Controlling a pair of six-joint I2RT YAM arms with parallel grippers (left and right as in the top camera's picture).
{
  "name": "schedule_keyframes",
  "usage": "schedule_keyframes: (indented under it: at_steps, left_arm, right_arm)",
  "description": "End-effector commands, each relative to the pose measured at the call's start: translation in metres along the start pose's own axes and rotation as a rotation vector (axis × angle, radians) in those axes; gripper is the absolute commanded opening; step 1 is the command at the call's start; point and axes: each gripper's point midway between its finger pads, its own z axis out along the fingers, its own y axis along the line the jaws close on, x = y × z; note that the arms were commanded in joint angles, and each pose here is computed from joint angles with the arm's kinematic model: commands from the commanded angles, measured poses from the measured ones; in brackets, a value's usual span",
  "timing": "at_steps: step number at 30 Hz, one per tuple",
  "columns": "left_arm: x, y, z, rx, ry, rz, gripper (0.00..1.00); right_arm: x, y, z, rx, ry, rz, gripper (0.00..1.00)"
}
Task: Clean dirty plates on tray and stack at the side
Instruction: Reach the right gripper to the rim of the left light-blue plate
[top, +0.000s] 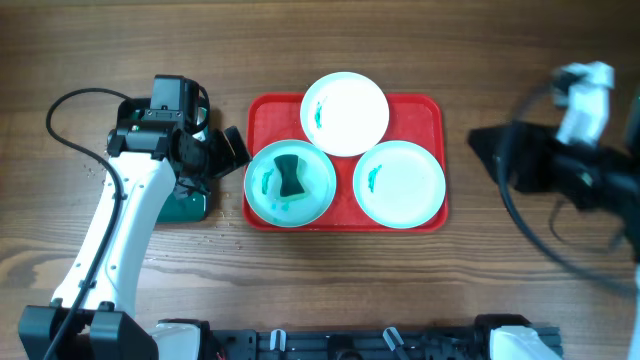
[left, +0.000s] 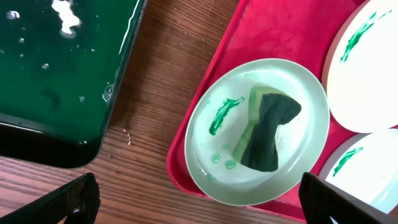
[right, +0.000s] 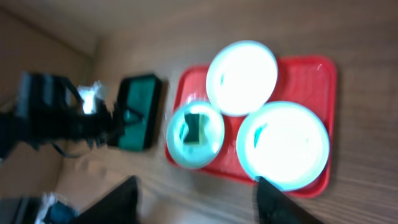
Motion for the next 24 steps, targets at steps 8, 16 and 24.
schedule_keyframes:
  at_steps: [8, 16, 24]
  left_arm:
    - [0.003, -0.005, 0.000, 0.032, 0.020, -0.004, 1.00]
    - [0.002, -0.005, 0.000, 0.034, 0.016, -0.004, 1.00]
    - [-0.002, -0.007, 0.000, 0.043, 0.002, -0.001, 1.00]
  right_arm:
    - [-0.004, 0.008, 0.172, 0.079, 0.278, -0.013, 0.57]
    - [0.082, -0.009, 0.317, 0.143, 0.618, -0.070, 0.36]
    - [0.129, -0.048, 0.363, 0.233, 0.764, -0.076, 0.34]
